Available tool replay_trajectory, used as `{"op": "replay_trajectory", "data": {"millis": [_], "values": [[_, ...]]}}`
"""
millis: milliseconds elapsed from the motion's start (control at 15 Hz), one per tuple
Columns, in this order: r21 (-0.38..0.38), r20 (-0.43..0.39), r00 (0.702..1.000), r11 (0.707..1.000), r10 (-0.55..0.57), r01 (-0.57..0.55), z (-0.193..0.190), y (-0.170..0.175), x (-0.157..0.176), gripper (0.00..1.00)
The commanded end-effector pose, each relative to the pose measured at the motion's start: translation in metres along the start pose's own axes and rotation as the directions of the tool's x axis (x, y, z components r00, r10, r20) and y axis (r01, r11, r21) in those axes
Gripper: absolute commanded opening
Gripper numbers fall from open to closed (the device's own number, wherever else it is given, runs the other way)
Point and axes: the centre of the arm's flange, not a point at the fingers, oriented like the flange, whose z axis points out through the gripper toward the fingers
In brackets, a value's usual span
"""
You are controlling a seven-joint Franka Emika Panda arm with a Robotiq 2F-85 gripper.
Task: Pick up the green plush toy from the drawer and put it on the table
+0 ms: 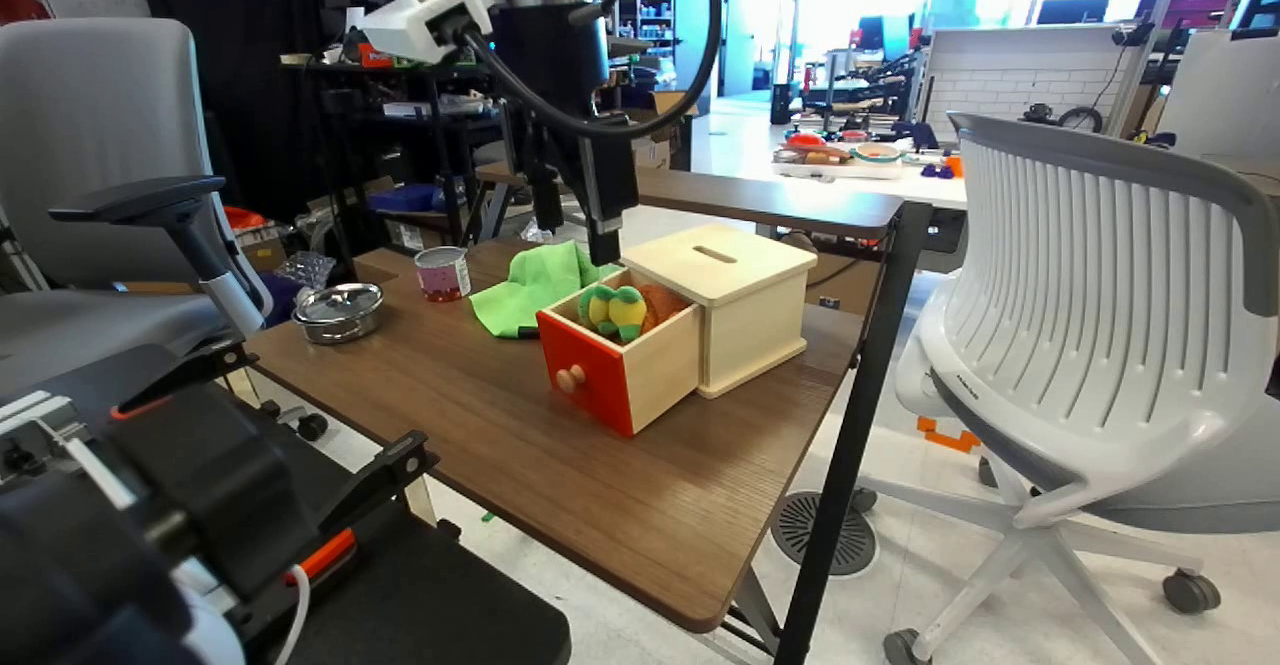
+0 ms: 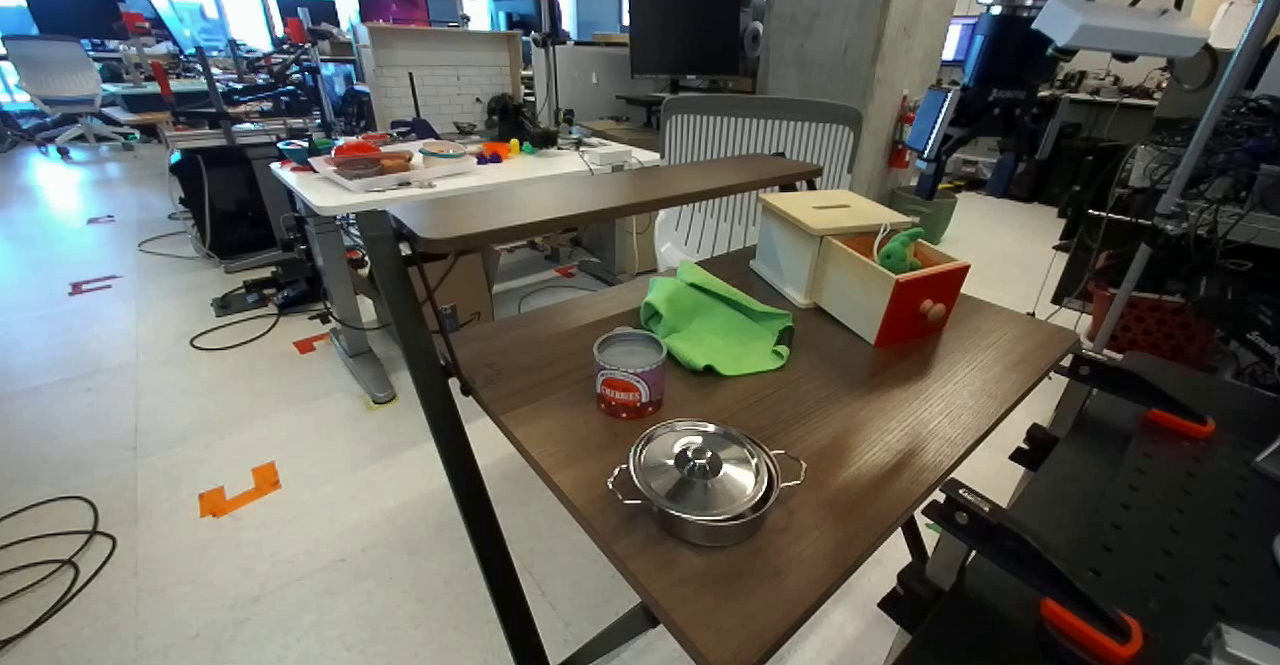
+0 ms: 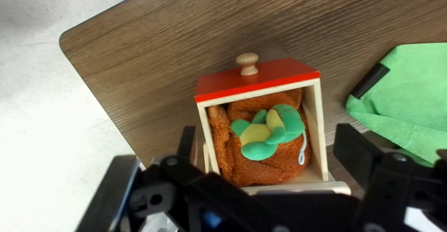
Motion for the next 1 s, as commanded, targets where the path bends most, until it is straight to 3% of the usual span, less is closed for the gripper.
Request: {"op": "replay_trajectory", "data": {"millis": [0,800,867,933], "values": [[-0.020,-0.009,1.000,0.999,0.028,-0.028,0.020,0.009,0.016,1.00],[-0.020,-0.050,0.994,0.995,0.097,-0.098,0.071,-0.010,0.039,1.00],[-0.017,-0.048,0.994,0.995,0.095,-0.096,0.073,-0.012,0.040,0.75],[-0.015,-0.045,0.995,0.995,0.093,-0.094,0.074,-0.014,0.039,0.72]]}}
